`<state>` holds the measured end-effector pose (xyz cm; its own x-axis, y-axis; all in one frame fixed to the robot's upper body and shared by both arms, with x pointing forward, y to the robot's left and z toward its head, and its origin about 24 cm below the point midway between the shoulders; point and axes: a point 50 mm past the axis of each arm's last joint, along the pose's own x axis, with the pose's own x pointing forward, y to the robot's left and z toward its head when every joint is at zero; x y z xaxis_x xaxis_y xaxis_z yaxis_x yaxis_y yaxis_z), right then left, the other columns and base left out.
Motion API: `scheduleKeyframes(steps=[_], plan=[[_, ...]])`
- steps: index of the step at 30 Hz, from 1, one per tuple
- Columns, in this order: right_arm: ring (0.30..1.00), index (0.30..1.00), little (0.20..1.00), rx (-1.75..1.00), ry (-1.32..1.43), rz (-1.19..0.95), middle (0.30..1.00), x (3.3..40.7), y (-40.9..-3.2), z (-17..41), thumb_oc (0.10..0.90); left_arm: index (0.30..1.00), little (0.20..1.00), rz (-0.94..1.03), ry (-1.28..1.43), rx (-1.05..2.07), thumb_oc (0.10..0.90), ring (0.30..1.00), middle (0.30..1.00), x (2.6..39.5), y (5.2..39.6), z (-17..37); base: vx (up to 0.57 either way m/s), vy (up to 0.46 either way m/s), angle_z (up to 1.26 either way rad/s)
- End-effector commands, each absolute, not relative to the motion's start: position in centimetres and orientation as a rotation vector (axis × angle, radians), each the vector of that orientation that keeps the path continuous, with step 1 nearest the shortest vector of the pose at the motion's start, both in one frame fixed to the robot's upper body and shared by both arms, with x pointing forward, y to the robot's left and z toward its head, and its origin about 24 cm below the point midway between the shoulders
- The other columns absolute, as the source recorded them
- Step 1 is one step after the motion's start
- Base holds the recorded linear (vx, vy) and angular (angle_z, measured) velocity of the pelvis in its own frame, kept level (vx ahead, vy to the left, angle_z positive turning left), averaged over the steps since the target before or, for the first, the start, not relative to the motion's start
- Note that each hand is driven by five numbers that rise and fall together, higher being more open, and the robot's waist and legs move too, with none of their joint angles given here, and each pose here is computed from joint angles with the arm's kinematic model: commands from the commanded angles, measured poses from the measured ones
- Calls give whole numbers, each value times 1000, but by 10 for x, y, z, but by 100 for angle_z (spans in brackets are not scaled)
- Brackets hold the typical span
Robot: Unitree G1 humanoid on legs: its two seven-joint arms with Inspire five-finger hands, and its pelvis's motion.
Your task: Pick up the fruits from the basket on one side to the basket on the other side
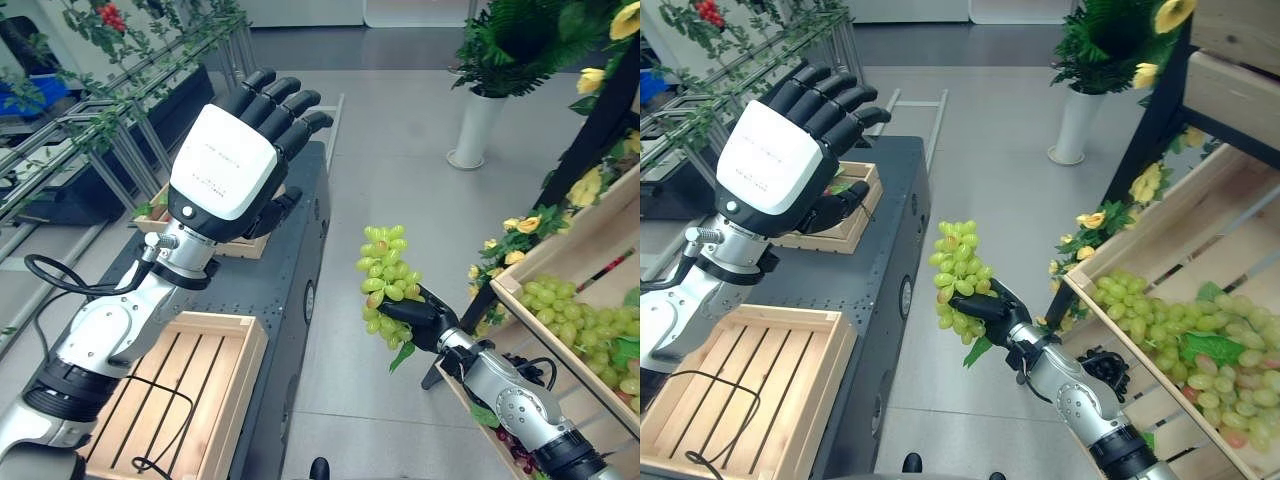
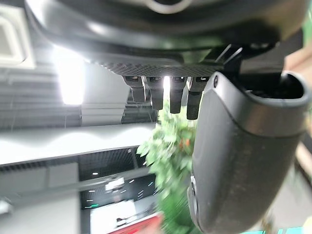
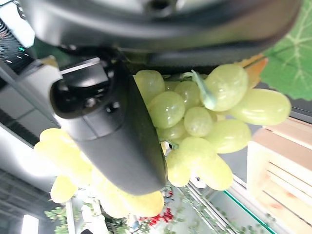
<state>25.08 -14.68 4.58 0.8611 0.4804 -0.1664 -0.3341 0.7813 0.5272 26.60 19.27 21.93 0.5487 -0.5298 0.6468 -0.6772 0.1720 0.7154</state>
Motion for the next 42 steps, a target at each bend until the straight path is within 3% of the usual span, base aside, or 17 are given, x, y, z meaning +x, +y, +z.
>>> scheduleKeyframes(steps=[1, 9, 19, 32, 42], plan=[[300, 300, 300, 595, -180, 602, 300, 271, -135, 134, 400, 900, 900, 291, -1162, 1321, 800, 900, 900, 270, 202, 251, -24, 21, -31], [300, 300, 300, 587, -311, 511, 300, 268, -149, 151, 400, 900, 900, 129, -1037, 920, 800, 900, 900, 277, 185, 234, -30, 28, -28], [300, 300, 300, 534, -459, 301, 300, 263, -191, 166, 400, 900, 900, 58, -936, 710, 800, 900, 900, 285, 178, 214, -15, 15, -17], [300, 300, 300, 453, -575, -109, 300, 254, -263, 180, 400, 900, 900, 96, -850, 658, 800, 900, 900, 288, 181, 191, 24, 12, -12], [300, 300, 300, 339, -430, -425, 300, 264, -326, 172, 400, 900, 900, 41, -782, 676, 800, 900, 900, 288, 171, 172, 25, -11, -10]])
